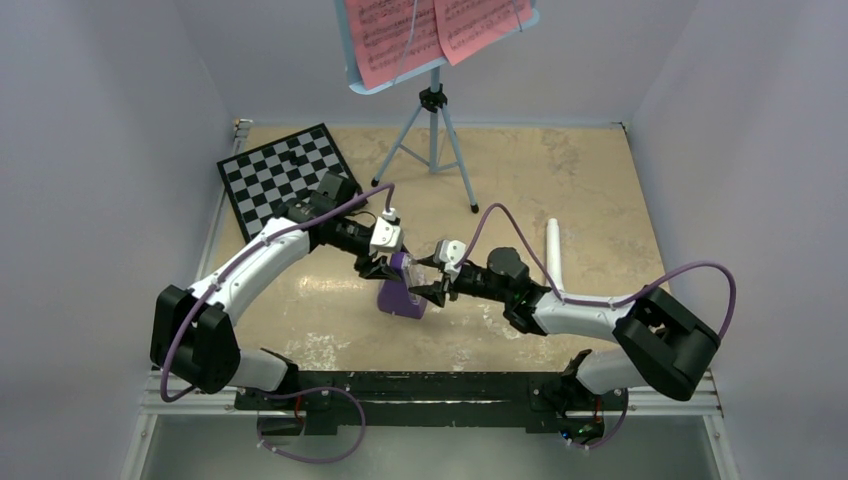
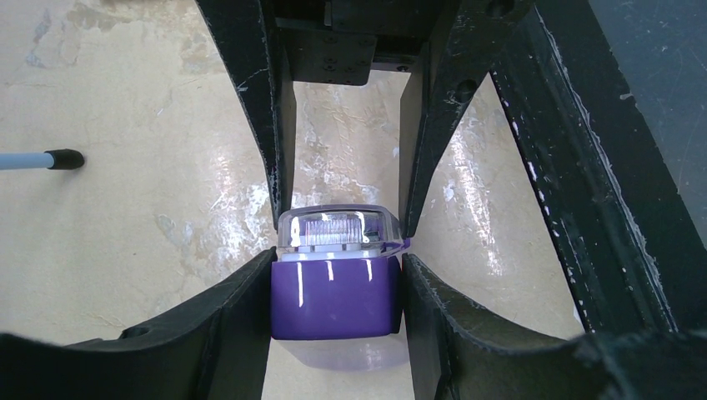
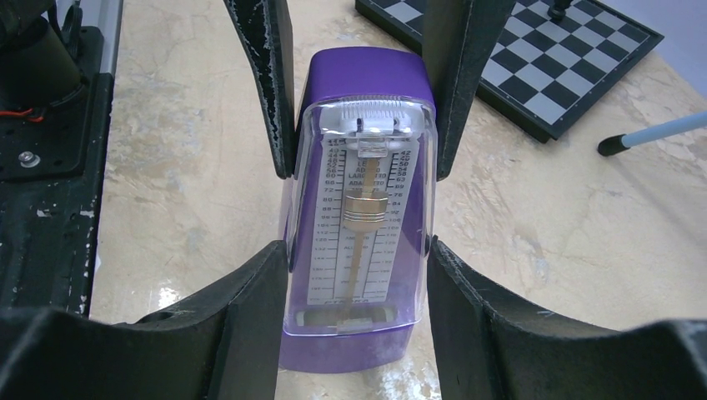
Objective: Pack up the instrument practice props
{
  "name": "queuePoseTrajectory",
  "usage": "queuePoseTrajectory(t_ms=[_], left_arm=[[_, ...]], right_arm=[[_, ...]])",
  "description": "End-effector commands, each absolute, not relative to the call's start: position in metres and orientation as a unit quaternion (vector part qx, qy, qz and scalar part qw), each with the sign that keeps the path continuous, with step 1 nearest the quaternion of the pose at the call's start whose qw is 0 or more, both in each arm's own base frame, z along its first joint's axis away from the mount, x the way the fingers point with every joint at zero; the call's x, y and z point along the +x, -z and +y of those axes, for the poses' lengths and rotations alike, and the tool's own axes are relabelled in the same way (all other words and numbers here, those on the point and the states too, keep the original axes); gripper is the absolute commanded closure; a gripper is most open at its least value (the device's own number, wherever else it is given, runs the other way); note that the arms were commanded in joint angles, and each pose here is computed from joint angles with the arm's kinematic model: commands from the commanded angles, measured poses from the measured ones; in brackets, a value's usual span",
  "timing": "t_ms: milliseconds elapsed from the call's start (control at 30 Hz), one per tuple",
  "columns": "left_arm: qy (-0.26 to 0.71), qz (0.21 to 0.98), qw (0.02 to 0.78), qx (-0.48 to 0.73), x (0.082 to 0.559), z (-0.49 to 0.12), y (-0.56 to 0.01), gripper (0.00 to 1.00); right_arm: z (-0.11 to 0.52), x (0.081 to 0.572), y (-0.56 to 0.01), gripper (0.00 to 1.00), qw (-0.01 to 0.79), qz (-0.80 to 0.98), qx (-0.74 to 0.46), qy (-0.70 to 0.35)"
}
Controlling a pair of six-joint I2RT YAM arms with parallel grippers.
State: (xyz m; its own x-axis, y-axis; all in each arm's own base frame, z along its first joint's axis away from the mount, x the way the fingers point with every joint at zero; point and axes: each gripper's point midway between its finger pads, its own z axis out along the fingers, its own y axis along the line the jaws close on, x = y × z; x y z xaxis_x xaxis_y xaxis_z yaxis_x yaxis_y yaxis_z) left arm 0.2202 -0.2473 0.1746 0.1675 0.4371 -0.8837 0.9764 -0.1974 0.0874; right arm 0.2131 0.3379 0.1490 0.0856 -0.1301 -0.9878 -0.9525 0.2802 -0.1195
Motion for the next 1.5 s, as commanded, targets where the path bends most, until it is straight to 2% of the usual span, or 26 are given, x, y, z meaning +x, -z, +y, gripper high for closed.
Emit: queuePoseTrajectory(t_ms=[0, 533, 800, 1233, 1400, 1467], left_arm=[[0.365, 0.549, 0.336, 0.673, 0.219, -0.242, -0.157, 1.00], [0.359, 0.528, 0.343, 0.689, 0.215, -0.235, -0.147, 1.00], [0.352, 0.539, 0.337, 0.687, 0.217, -0.229, -0.147, 1.00], [0.355, 0.559, 0.343, 0.666, 0.227, -0.236, -0.151, 1.00], [0.350, 0.557, 0.341, 0.672, 0.225, -0.233, -0.149, 1.00], [0.349, 0.555, 0.339, 0.674, 0.224, -0.232, -0.148, 1.00]], right_arm=[[0.345, 0.213, -0.149, 1.00, 0.567, 0.564, -0.484, -0.355], [0.347, 0.199, -0.140, 1.00, 0.561, 0.550, -0.465, -0.408], [0.340, 0.207, -0.141, 1.00, 0.560, 0.579, -0.436, -0.402], [0.349, 0.208, -0.144, 1.00, 0.551, 0.566, -0.463, -0.401], [0.346, 0.206, -0.146, 0.80, 0.538, 0.577, -0.468, -0.398], [0.344, 0.207, -0.149, 0.77, 0.536, 0.580, -0.468, -0.396]])
